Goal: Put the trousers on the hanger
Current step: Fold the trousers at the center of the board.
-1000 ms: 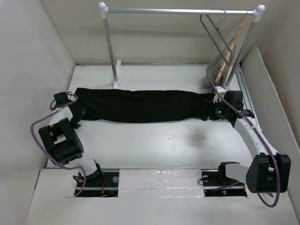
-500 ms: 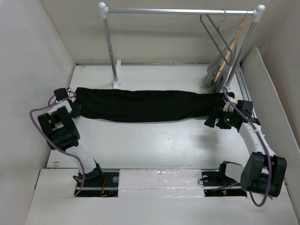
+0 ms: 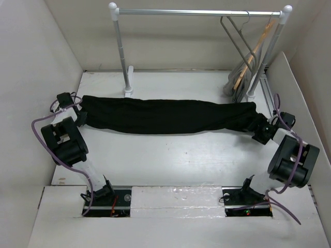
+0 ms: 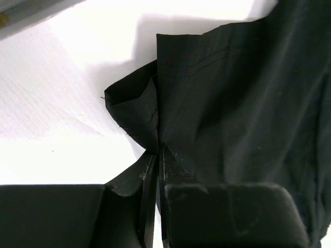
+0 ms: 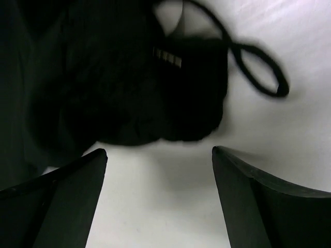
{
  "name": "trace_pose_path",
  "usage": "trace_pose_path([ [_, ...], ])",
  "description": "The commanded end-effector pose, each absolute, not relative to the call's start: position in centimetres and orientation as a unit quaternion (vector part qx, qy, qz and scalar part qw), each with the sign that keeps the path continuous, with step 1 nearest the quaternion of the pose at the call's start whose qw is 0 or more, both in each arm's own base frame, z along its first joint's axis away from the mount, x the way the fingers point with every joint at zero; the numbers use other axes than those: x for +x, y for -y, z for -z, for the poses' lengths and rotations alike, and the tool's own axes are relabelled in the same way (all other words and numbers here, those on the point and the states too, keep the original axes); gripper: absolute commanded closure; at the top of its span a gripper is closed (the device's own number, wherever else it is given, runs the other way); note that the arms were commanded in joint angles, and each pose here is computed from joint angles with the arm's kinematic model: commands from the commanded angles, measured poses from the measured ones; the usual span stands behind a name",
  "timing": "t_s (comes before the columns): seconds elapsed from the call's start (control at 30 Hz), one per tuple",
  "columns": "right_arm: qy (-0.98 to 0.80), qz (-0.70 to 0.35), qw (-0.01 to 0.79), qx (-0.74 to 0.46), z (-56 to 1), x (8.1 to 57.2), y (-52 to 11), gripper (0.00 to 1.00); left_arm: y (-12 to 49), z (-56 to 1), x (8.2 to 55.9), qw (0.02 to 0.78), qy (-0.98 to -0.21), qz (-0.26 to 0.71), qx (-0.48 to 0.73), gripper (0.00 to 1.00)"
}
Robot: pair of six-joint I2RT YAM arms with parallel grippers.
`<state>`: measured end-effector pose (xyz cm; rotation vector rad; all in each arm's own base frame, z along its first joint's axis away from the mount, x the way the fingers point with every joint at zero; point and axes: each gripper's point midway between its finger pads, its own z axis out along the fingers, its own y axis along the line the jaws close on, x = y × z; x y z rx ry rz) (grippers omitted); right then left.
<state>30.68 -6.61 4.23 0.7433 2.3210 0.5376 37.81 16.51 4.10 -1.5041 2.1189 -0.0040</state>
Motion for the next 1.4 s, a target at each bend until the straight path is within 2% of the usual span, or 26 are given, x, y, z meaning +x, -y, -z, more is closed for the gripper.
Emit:
trace_pose_path([
  [0.0,-0.864,-0.181,0.344,0.322,-4.1,33.8,9.1,0.13,-17.4,-8.6,39.3,0.321,-0.777,0.007,-0.541,1.00],
  [0.07,-0.862,-0.171,0.341,0.333,-3.8,34.5,9.5,0.17,-17.3,-8.6,39.4,0.320,-0.778,0.011,-0.541,1.00],
  [0.13,-0.861,-0.164,0.340,0.342,-3.2,35.0,10.1,0.26,-17.3,-8.7,39.4,0.319,-0.778,0.012,-0.541,1.00],
  [0.17,-0.859,-0.163,0.342,0.345,-3.3,35.4,10.4,0.37,-17.3,-8.8,39.5,0.320,-0.778,0.012,-0.541,1.00],
  [0.2,-0.859,-0.166,0.338,0.347,-2.8,35.8,10.5,0.57,-17.3,-9.0,39.5,0.320,-0.778,0.012,-0.541,1.00],
  [0.27,-0.859,-0.174,0.339,0.343,-2.9,36.6,10.7,0.77,-17.6,-9.8,39.5,0.326,-0.775,0.006,-0.542,1.00],
  [0.3,-0.862,-0.176,0.326,0.346,-2.3,36.4,10.5,0.97,-17.7,-10.4,39.5,0.328,-0.773,0.004,-0.543,1.00],
  [0.33,-0.861,-0.176,0.325,0.349,-2.5,36.2,10.8,1.00,-18.0,-11.1,39.4,0.335,-0.769,-0.004,-0.545,1.00],
  [0.53,-0.854,-0.081,0.351,0.376,-6.3,32.4,16.5,1.00,-21.1,-16.3,37.8,0.355,-0.746,-0.096,-0.555,1.00],
  [0.73,-0.847,-0.052,0.392,0.356,-10.5,31.7,18.2,1.00,-21.2,-19.0,37.0,0.366,-0.741,-0.106,-0.552,1.00],
  [0.83,-0.860,-0.045,0.371,0.348,-9.5,30.5,17.6,1.00,-20.8,-17.4,35.5,0.346,-0.748,-0.118,-0.555,1.00],
  [0.93,-0.867,-0.048,0.339,0.363,-6.6,27.8,17.0,1.00,-20.1,-15.0,33.3,0.318,-0.757,-0.131,-0.556,1.00],
  [0.97,-0.868,-0.050,0.313,0.383,-4.3,25.0,16.9,1.00,-19.4,-13.1,31.8,0.299,-0.764,-0.137,-0.556,1.00],
  [1.07,-0.871,-0.062,0.293,0.390,-2.6,22.9,16.4,1.00,-19.0,-12.5,31.0,0.296,-0.764,-0.137,-0.556,1.00],
  [1.17,-0.868,-0.066,0.270,0.411,-1.8,20.6,16.7,1.00,-18.7,-10.6,28.8,0.264,-0.771,-0.161,-0.557,1.00],
  [1.2,-0.874,-0.052,0.270,0.401,-2.7,19.9,17.0,1.00,-18.9,-10.0,26.8,0.242,-0.768,-0.180,-0.565,1.00],
  [1.3,-0.873,-0.049,0.271,0.402,-3.3,19.6,16.7,0.99,-19.4,-10.0,25.1,0.228,-0.761,-0.206,-0.571,1.00],
  [1.33,-0.871,-0.041,0.283,0.400,-4.1,19.6,16.8,0.97,-19.4,-9.9,24.6,0.224,-0.762,-0.212,-0.569,1.00],
  [1.37,-0.872,-0.043,0.278,0.400,-4.3,19.4,16.6,0.87,-19.3,-9.6,24.0,0.215,-0.763,-0.219,-0.568,1.00],
])
